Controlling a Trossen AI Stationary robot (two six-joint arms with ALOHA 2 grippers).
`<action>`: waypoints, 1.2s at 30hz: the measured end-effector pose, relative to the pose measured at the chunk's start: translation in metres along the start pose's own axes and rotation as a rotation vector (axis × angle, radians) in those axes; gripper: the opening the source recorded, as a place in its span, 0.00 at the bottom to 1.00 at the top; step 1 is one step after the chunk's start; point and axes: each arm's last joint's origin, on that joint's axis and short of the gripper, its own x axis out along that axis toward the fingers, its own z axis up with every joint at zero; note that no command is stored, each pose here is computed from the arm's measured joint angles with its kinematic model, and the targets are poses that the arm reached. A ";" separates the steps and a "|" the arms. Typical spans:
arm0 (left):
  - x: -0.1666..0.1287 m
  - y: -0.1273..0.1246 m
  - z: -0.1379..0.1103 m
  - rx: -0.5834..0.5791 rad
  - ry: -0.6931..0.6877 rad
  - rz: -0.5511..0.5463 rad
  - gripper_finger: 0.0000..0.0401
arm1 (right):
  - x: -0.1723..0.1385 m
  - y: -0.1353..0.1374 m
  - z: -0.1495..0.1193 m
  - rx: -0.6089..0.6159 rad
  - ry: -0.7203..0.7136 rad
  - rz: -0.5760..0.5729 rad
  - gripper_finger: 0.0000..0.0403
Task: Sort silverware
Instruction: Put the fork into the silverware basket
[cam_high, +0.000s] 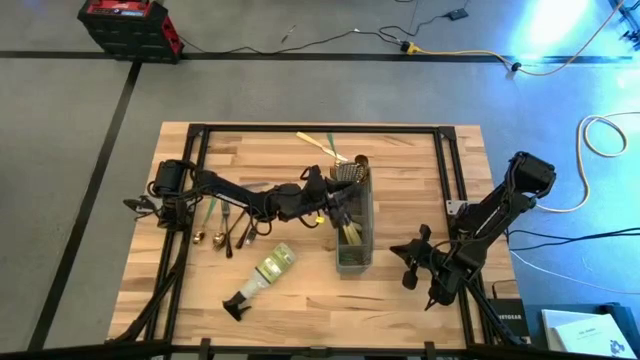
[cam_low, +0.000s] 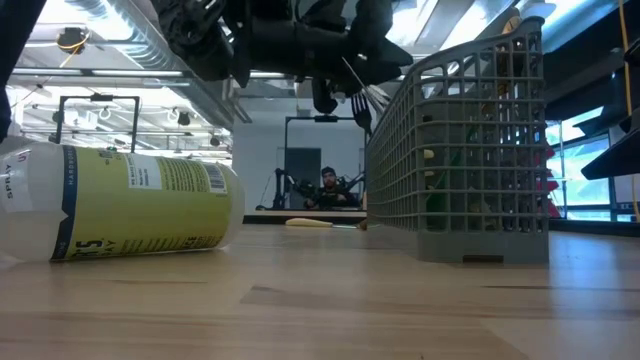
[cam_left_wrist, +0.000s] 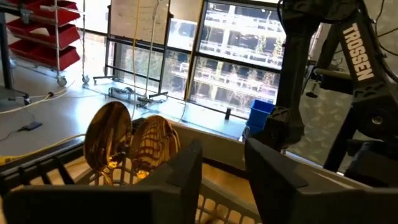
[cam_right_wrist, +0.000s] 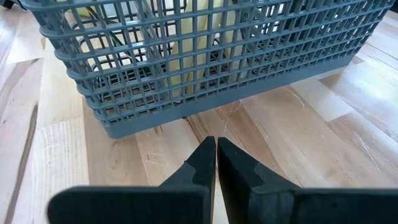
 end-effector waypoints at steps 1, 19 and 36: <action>0.000 0.000 0.000 0.000 -0.001 0.001 0.29 | 0.000 0.000 0.000 0.000 0.000 0.000 0.00; -0.002 -0.002 0.023 0.104 -0.024 -0.213 0.31 | 0.000 0.000 0.000 0.000 0.000 0.000 0.00; -0.026 -0.068 0.016 1.114 0.265 -0.432 0.31 | 0.000 -0.001 0.001 -0.005 -0.027 -0.012 0.00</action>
